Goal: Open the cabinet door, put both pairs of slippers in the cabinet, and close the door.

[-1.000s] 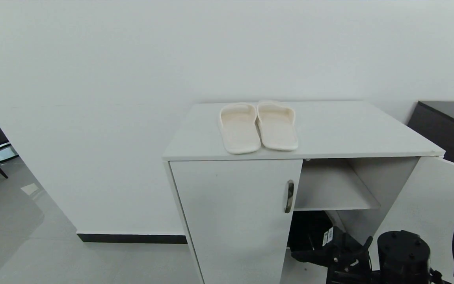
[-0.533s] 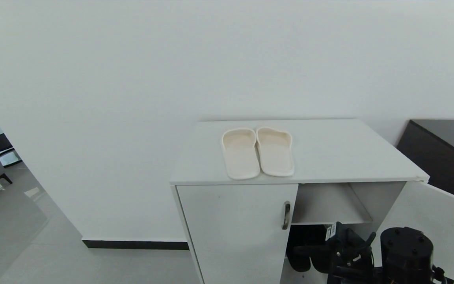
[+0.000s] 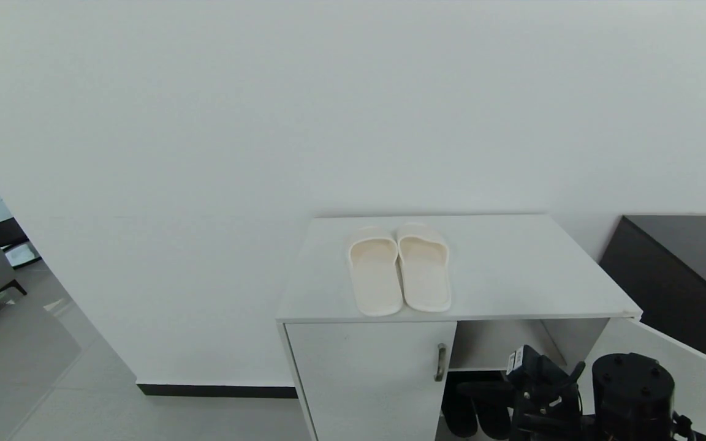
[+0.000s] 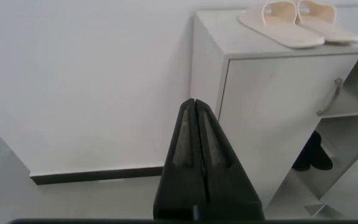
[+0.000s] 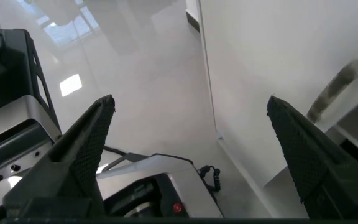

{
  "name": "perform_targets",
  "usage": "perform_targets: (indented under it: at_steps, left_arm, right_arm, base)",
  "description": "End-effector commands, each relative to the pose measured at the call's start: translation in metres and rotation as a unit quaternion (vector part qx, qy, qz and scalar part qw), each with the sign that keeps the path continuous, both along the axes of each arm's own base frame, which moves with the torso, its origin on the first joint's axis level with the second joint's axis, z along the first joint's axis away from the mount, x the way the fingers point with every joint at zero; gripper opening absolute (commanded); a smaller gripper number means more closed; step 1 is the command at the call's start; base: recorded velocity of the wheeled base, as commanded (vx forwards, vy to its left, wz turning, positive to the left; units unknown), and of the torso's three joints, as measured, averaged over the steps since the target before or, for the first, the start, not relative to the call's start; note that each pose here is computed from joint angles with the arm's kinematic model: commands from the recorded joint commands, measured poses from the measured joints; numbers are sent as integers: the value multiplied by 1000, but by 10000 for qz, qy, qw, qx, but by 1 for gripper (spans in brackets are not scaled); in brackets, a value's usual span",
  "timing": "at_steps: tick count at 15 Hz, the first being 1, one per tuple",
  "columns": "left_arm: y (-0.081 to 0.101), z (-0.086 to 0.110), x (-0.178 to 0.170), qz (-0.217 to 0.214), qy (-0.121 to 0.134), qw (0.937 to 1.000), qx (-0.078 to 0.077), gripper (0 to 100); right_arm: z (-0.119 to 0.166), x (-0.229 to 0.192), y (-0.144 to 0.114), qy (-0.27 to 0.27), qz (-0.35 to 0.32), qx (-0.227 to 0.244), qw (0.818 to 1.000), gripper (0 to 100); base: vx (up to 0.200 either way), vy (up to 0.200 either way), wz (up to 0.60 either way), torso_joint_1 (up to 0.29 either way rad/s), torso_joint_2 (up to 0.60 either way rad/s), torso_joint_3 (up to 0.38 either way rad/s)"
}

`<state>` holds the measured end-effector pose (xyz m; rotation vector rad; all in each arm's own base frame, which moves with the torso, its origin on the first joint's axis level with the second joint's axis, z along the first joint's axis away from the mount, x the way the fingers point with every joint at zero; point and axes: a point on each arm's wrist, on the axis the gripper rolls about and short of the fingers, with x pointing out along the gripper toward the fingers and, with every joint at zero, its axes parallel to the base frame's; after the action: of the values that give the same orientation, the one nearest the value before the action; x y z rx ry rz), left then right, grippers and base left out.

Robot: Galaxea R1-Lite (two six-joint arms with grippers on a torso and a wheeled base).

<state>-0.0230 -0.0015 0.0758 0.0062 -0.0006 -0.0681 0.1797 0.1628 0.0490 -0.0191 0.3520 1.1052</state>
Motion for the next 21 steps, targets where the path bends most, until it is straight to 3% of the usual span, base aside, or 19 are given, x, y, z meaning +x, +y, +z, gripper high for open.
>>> perform_targets:
  at_steps: [1, 6, 9, 10, 11, 12, 14, 16, 18, 21]
  left_arm:
    - [0, 0, 0, 3, 10, 10000, 0, 0]
    - [0, 0, 0, 3, 10, 10000, 0, 0]
    - [0, 0, 0, 3, 10, 10000, 0, 0]
    - [0, 0, 0, 3, 10, 10000, 0, 0]
    - [0, 0, 0, -5, 10, 10000, 0, 0]
    - [0, 0, 0, 3, 10, 10000, 0, 0]
    - [0, 0, 0, 3, 9, 10000, 7, 0]
    - [0, 0, 0, 3, 9, 10000, 7, 0]
    - [0, 0, 0, 3, 9, 10000, 7, 0]
    - [0, 0, 0, -5, 9, 10000, 7, 0]
  right_arm:
    - [-1, 0, 0, 11, 4, -9, 10000, 100]
    - [-4, 1, 0, 53, -14, -68, 10000, 100]
    - [-12, 11, 6, -557, -1144, -675, 9896, 100]
    - [-10, 12, 8, -622, -1130, -625, 9897, 100]
    - [5, 20, 15, -872, -1232, -302, 9881, 100]
    - [17, 27, 26, -906, -1590, -282, 9827, 100]
    - [51, 39, 57, -221, -2444, -583, 9677, 100]
    - [93, 47, 94, 506, -3128, -450, 9474, 100]
    - [111, 62, 127, 276, -3879, -379, 9205, 100]
    - [109, 81, 138, 53, -4054, -403, 9132, 100]
  base:
    - [0, 0, 0, 266, -544, -281]
    - [0, 0, 0, 204, -410, -217]
    - [0, 0, 0, 121, -261, -134]
    - [0, 0, 0, 0, 0, 0]
    - [0, 0, 0, 0, 0, 0]
    - [0, 0, 0, 0, 0, 0]
    - [0, 0, 0, 0, 0, 0]
    - [0, 0, 0, 0, 0, 0]
    - [0, 0, 0, 0, 0, 0]
    - [0, 0, 0, 0, 0, 0]
